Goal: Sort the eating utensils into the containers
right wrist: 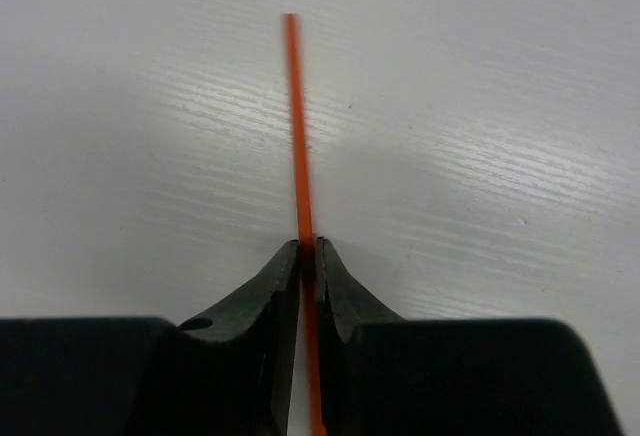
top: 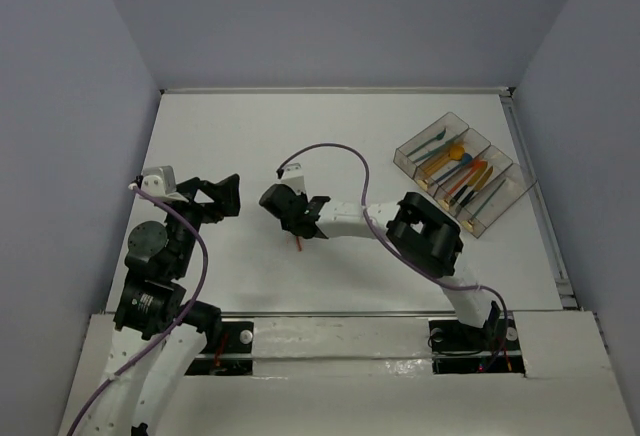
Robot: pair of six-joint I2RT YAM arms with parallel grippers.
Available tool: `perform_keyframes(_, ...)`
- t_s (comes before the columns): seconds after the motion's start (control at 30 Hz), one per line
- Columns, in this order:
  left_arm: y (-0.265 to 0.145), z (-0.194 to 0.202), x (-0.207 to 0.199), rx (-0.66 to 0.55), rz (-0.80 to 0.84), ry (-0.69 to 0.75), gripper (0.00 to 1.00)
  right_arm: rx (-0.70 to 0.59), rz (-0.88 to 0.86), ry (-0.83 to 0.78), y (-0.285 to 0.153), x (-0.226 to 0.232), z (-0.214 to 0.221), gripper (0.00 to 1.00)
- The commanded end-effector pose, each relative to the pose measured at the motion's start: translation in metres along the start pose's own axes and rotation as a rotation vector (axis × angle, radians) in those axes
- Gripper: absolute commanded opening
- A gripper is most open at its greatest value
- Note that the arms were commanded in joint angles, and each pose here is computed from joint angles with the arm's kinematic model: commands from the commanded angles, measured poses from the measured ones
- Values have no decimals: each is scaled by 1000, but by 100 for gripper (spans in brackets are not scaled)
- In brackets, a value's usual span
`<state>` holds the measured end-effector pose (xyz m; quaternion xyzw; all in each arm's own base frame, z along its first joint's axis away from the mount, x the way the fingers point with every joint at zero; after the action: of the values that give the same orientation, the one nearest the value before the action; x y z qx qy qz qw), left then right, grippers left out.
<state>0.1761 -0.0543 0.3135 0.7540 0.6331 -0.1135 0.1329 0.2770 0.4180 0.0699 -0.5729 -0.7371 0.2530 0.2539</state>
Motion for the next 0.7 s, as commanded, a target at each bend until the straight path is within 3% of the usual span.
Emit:
perform_keyframes(0.0,0,-13,-6,-51,29,-10,99,51,86,-34,2,-16,25,15)
perform_keyframes(0.13,0,-12,-6,-50,32,-10,99,52,102,0,-11,-33,32,1)
perform_keyframes(0.27,-1,-12,-8,-47,44,-11,99,28,129,88,-26,-66,23,0)
perform_keyframes(0.37,-1,-11,-8,-45,45,-11,99,-46,126,202,-34,-102,-9,0)
perform_keyframes(0.53,-4,-11,-10,-48,59,-12,99,-272,135,425,-101,-211,-72,0)
perform_keyframes(0.63,-6,-12,-12,-52,81,-13,99,-397,308,532,-134,-304,-91,0)
perform_keyframes(0.67,-7,-12,-14,-51,92,-16,99,-399,297,526,-140,-304,-90,0)
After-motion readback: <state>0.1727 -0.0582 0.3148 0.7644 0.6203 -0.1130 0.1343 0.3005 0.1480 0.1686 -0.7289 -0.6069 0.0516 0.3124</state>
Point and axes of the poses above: each gripper's point midway between its finger pads, its own y axis out along the fingers, its own x axis along the line the jaws close on, z = x × y, the point moved 6 cm from there along -y, back along the fingers, and after that the axes turned 2 degrees about y, right-handed, at the moved point
